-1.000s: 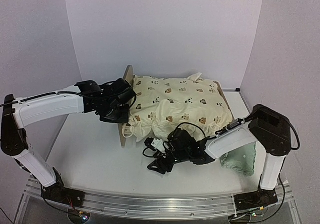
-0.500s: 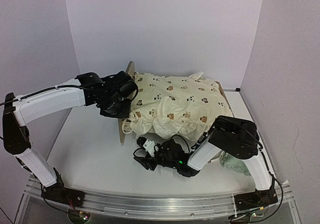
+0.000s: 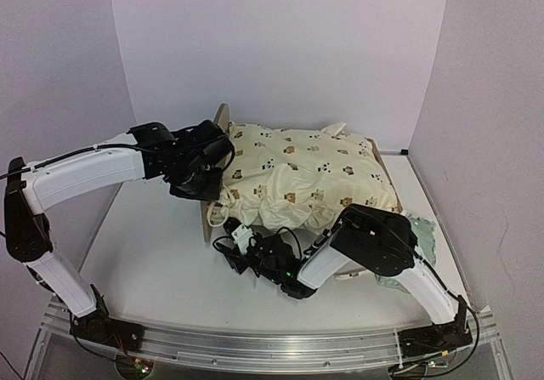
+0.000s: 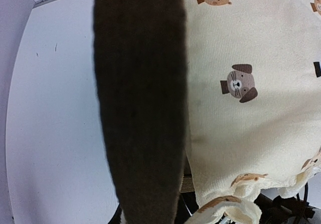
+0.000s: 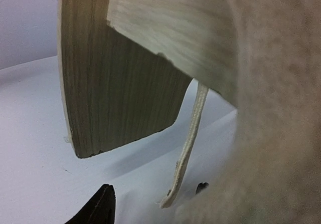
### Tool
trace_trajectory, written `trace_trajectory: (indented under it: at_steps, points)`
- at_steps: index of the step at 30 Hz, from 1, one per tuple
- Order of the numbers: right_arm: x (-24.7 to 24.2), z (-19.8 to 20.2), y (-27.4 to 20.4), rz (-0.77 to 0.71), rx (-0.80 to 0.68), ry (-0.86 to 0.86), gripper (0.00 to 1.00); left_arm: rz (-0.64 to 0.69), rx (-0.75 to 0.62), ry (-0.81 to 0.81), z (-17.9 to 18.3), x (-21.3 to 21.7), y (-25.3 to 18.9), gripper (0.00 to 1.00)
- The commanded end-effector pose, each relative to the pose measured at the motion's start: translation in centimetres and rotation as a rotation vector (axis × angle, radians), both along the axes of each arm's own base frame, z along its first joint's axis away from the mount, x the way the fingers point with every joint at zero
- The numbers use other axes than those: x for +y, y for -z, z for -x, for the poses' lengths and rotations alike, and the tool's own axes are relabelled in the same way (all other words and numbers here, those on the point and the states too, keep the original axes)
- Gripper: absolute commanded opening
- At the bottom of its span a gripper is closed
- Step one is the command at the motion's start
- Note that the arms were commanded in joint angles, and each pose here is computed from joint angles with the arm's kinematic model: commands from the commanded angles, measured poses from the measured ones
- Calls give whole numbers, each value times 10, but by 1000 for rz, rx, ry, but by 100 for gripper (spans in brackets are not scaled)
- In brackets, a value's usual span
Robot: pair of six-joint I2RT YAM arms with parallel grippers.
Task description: Set up the pet bed
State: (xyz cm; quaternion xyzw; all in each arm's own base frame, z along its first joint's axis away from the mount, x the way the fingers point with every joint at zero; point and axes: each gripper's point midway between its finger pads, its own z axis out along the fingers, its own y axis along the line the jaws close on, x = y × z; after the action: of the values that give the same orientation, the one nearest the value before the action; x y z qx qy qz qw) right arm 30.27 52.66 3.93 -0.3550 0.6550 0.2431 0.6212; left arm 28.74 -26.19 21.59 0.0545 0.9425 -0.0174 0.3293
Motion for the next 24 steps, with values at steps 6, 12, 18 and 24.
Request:
trace_trajectory:
  at_steps: [6,12,18,24]
  points:
    - [9,-20,-8,-41,-81,102,44,121,-145,81,-1,-14,-67,0]
    - [14,-22,-7,-41,-94,99,26,121,-143,77,1,-10,-66,0]
    - [13,-20,-9,-38,-98,94,4,138,-144,75,5,-6,-66,0]
    - [11,-9,-14,-52,-78,59,0,131,-141,70,8,-1,-57,0]
